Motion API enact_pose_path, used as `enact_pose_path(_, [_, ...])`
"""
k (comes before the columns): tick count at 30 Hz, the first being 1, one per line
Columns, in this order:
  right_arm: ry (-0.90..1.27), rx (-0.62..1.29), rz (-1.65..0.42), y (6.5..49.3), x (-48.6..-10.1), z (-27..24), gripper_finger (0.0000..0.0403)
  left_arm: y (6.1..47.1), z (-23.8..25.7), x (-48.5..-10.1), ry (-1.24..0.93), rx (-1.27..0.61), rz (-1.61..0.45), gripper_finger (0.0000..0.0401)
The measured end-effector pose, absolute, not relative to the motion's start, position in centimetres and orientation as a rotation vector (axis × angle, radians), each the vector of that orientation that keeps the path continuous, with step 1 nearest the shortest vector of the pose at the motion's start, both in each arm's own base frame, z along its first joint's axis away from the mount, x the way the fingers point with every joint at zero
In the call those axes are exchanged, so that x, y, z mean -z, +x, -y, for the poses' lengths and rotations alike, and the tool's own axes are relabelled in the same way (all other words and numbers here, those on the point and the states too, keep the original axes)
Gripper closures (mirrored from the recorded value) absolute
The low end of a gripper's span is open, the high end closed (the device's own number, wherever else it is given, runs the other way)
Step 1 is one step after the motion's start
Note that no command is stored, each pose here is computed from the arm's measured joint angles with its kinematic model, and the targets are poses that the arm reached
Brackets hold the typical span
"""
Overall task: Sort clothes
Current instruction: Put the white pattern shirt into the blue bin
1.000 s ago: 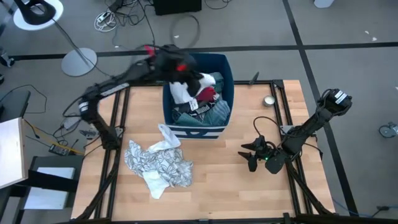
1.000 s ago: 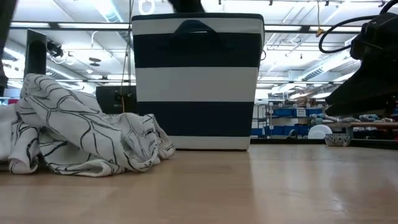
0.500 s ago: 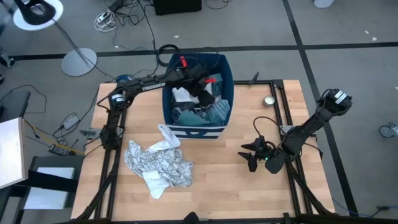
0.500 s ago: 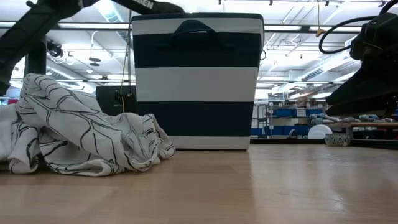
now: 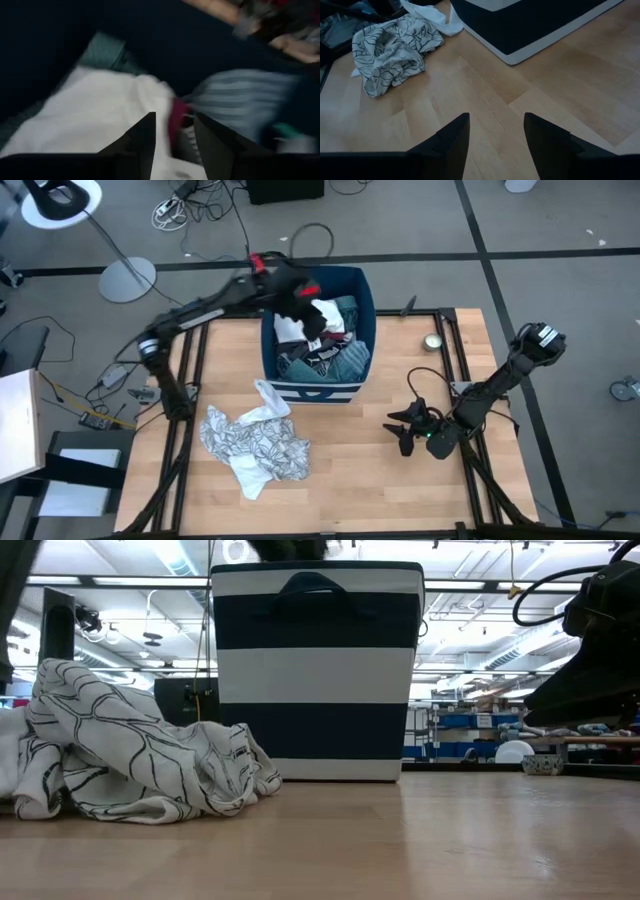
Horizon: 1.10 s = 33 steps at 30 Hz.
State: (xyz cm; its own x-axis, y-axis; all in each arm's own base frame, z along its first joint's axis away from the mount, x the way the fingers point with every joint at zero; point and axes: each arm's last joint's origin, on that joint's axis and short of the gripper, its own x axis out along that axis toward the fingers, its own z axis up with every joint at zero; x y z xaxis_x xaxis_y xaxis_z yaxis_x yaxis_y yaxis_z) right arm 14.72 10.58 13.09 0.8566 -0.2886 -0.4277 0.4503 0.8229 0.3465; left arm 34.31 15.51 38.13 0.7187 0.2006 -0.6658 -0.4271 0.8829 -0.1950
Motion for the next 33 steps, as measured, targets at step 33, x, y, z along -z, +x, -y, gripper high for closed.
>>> enact_pose_path(33, [0.486,0.401,-0.346,14.8,-13.3,-10.7,0.0220,18.4,12.4,-25.8,-0.388,-0.239,-0.706,0.0263])
